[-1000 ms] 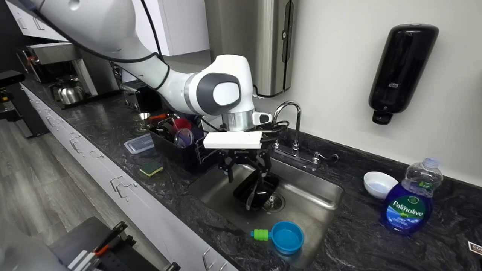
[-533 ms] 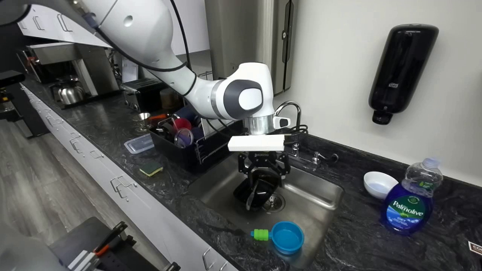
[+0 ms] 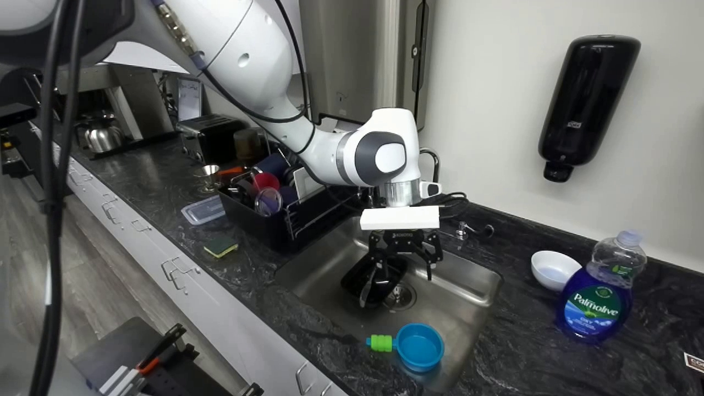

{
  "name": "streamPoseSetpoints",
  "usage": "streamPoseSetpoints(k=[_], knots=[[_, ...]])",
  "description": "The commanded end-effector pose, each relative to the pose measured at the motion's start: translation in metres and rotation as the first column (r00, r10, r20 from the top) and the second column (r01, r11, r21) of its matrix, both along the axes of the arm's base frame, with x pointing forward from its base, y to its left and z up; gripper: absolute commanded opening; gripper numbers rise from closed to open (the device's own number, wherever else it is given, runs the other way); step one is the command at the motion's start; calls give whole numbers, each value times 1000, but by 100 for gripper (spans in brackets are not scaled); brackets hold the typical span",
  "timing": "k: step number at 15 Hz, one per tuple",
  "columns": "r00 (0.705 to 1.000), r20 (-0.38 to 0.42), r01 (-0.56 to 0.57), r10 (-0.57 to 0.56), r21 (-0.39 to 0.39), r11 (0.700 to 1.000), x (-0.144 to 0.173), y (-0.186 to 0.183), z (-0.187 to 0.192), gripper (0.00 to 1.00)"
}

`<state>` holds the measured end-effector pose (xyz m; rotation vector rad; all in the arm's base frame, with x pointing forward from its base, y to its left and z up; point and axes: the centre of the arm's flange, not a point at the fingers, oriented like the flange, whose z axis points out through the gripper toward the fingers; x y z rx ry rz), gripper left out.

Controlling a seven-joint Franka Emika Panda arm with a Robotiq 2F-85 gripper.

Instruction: Take the blue pan out of the sink and place it on the dishrack

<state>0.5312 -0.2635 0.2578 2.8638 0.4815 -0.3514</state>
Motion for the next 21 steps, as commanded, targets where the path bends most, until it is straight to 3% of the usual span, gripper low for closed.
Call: streamPoseSetpoints(k=[1, 12, 15, 21], knots=[[1000, -16, 2, -2, -15, 1000, 9, -10, -6, 100], [1000, -2, 6, -6, -6, 1000, 5, -7, -5, 100], [1000, 20, -18, 17, 30, 999, 14, -13, -17, 100], [974, 26, -225, 224, 89, 970, 27, -20, -49, 100]])
